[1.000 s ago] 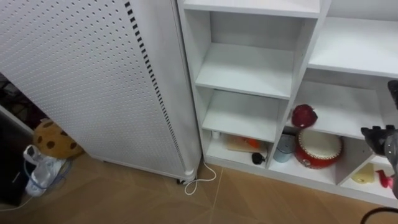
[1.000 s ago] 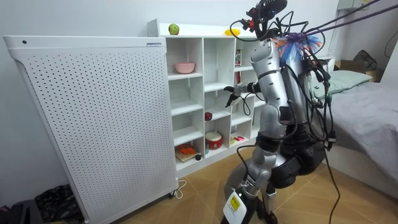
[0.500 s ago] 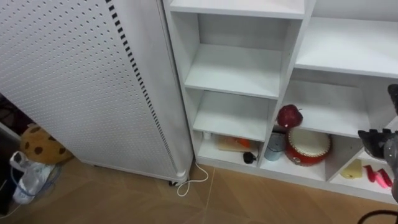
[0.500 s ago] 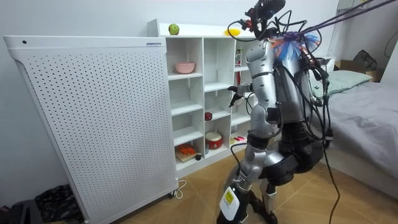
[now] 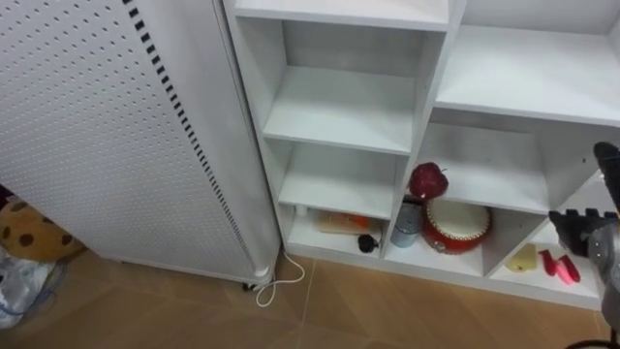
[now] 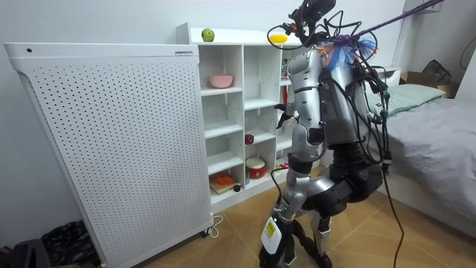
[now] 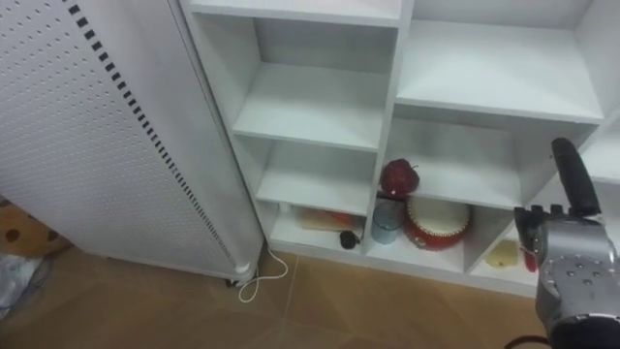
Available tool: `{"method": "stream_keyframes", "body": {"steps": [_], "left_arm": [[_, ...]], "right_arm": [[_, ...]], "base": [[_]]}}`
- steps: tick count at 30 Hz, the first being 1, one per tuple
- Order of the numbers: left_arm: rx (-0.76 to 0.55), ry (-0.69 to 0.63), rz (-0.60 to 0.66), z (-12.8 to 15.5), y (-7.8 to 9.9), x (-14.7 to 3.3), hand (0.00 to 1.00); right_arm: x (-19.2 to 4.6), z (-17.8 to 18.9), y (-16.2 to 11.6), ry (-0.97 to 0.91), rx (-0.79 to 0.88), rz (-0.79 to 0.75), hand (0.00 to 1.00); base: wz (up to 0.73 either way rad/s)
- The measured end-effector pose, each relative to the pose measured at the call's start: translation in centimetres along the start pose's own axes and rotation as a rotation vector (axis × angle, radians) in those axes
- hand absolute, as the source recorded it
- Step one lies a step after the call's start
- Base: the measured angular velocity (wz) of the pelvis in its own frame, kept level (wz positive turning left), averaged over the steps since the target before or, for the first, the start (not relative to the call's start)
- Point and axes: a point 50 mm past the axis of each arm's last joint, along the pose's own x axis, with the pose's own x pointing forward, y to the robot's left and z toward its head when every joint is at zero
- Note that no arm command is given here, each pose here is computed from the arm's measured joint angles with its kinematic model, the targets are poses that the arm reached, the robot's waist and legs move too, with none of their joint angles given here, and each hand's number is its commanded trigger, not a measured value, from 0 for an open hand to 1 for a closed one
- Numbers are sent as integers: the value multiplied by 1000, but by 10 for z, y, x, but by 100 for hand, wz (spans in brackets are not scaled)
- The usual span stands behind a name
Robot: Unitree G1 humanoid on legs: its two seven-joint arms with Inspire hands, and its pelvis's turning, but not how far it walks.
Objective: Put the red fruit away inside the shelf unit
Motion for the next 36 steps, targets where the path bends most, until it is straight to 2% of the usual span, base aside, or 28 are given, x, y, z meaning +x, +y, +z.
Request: {"method": "stream_keyframes", "body": {"steps": [4, 10, 16, 17, 18, 19, 21, 22, 24, 27, 32, 36], "left_arm": [[0, 2, -20, 2, 0, 1, 0], [3, 30, -66, 1, 1, 3, 0], [-45, 27, -34, 9, 26, 10, 0], [-58, 18, -22, 9, 30, 11, 0], [-74, 10, -10, 7, 33, 11, 0], [-86, 10, -4, 3, 34, 10, 0], [-115, 50, 18, -24, 32, 5, 0], [-117, 67, 28, -34, 31, 2, 0], [-128, 141, 71, -70, 26, -11, 0], [-70, 175, 79, -93, 20, -22, 0], [-82, 174, 109, -107, 17, -31, 0], [-92, 137, 135, -100, 17, -32, 0]], "right_arm": [[5, 0, -21, 12, -44, 11, 0], [13, -1, -81, 31, -336, -24, 0], [10, 10, -141, 78, -601, -51, 0], [7, 14, -160, 96, -667, -76, 0], [3, 21, -182, 111, -744, -112, 0], [0, 24, -192, 121, -777, -130, 0], [-16, 36, -235, 158, -886, -217, 0], [-21, 40, -248, 170, -914, -247, 0], [-44, 49, -291, 223, -1033, -356, 0], [-66, 51, -323, 300, -1174, -413, 0], [-103, 51, -365, 432, -1362, -450, 0], [-131, 55, -391, 549, -1492, -482, 0]], "base": [[-1], [-6], [5], [22], [19], [9], [0], [0], [2], [15], [15], [13]]}}
